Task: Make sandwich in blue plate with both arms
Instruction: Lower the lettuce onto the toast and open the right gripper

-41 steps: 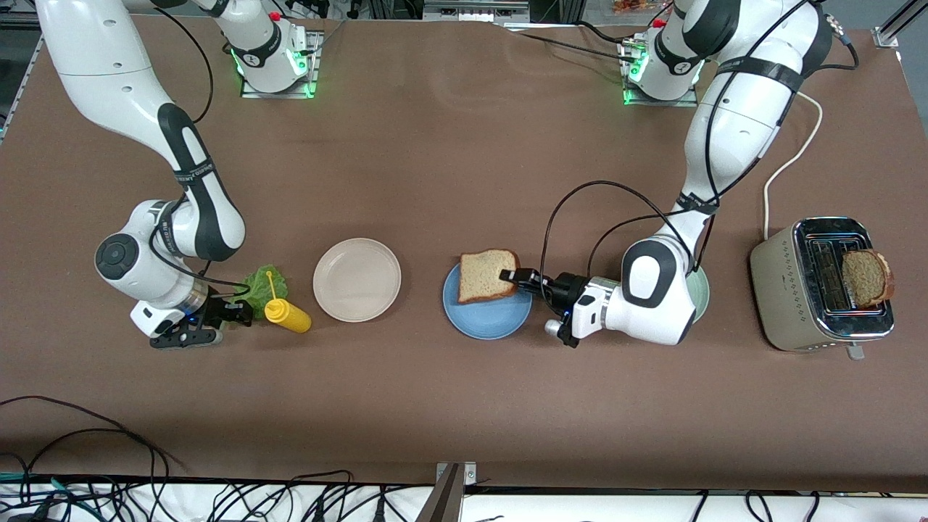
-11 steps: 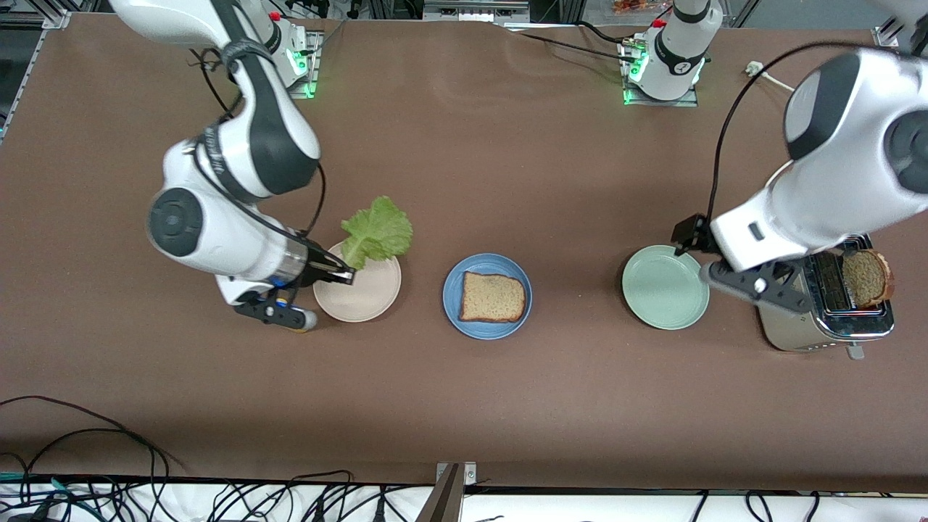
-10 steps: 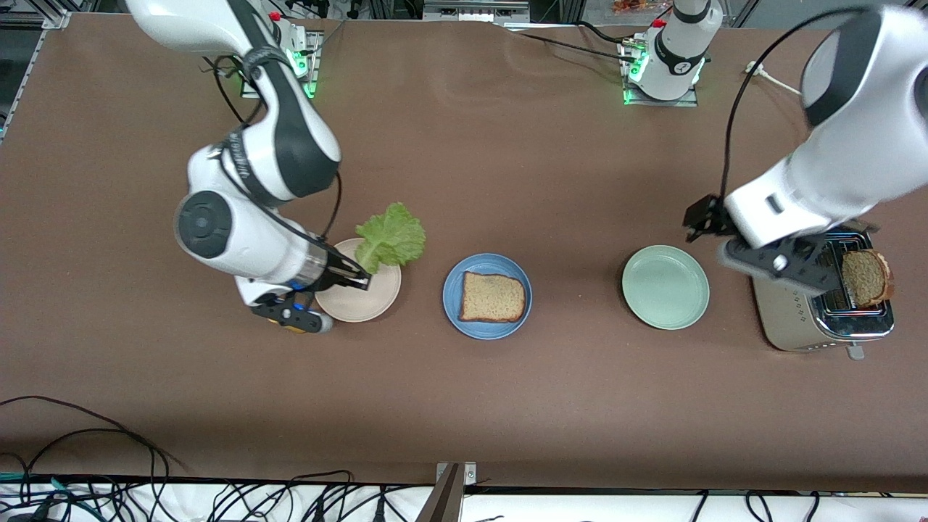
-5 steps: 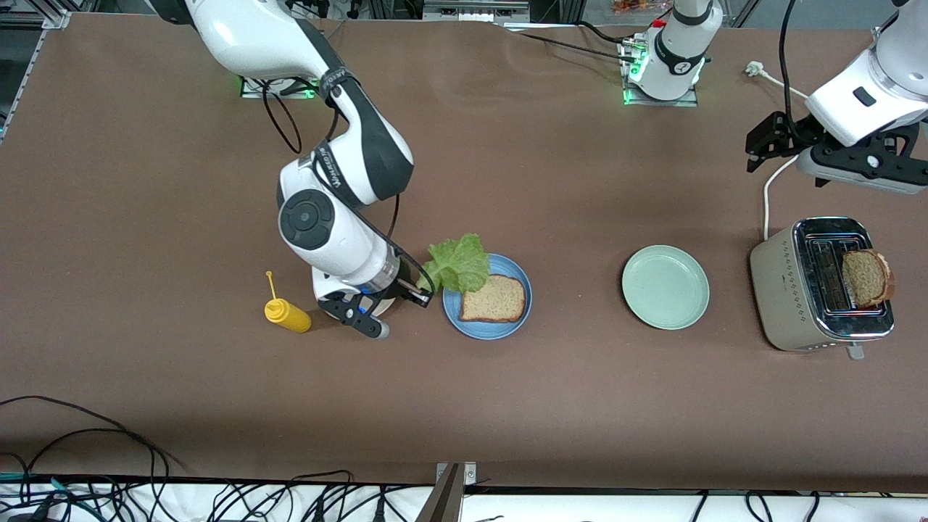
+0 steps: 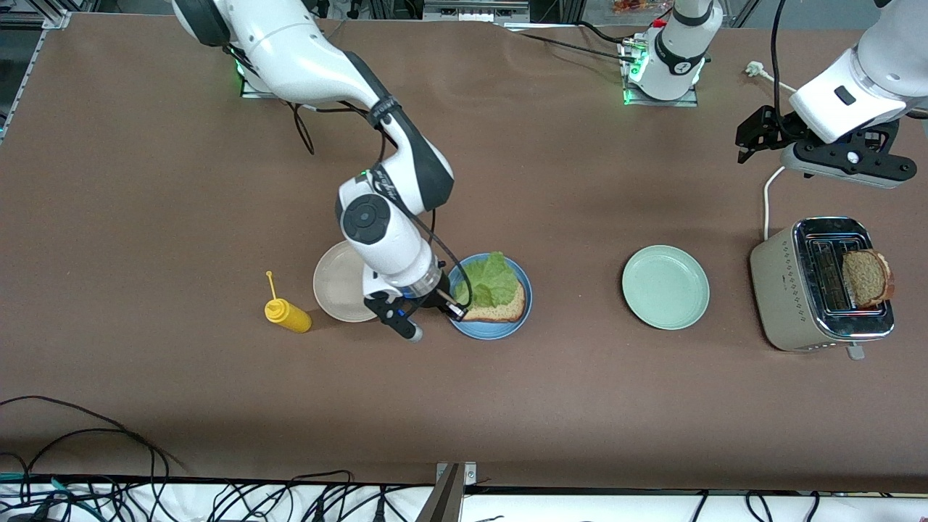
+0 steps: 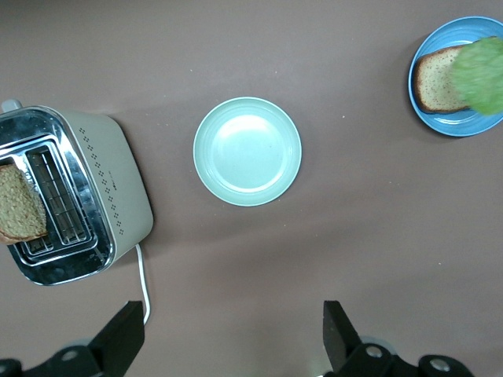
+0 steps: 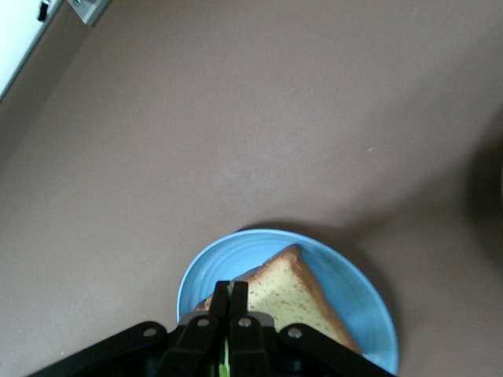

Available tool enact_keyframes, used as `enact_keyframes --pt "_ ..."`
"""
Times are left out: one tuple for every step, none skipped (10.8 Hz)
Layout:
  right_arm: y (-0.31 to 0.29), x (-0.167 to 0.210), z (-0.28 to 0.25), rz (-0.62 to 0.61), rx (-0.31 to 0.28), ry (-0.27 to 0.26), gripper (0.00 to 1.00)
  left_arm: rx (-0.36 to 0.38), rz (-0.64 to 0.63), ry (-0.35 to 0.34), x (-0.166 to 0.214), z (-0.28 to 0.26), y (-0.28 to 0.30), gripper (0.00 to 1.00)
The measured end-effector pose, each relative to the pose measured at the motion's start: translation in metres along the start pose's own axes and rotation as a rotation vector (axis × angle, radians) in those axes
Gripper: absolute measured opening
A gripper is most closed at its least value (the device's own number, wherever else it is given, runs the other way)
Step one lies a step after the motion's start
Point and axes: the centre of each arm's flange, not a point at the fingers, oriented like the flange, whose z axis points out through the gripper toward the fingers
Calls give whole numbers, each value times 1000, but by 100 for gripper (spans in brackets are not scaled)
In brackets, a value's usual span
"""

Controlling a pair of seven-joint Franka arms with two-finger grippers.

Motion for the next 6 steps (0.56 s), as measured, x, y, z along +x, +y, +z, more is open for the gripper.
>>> enact_keyframes --pt "0 -9 15 19 20 11 2 0 5 0 0 0 3 100" --pt "0 -14 23 40 38 19 2 0 7 0 0 0 4 100" --pt "-2 -17 24 63 52 23 2 -1 7 0 0 0 4 100" --pt "-4 -20 23 79 63 25 2 -1 6 0 0 0 3 100" --pt "-6 -23 23 91 72 27 2 -1 6 0 0 0 3 100" --pt "-6 -26 25 106 75 26 2 -10 5 1 0 0 4 100"
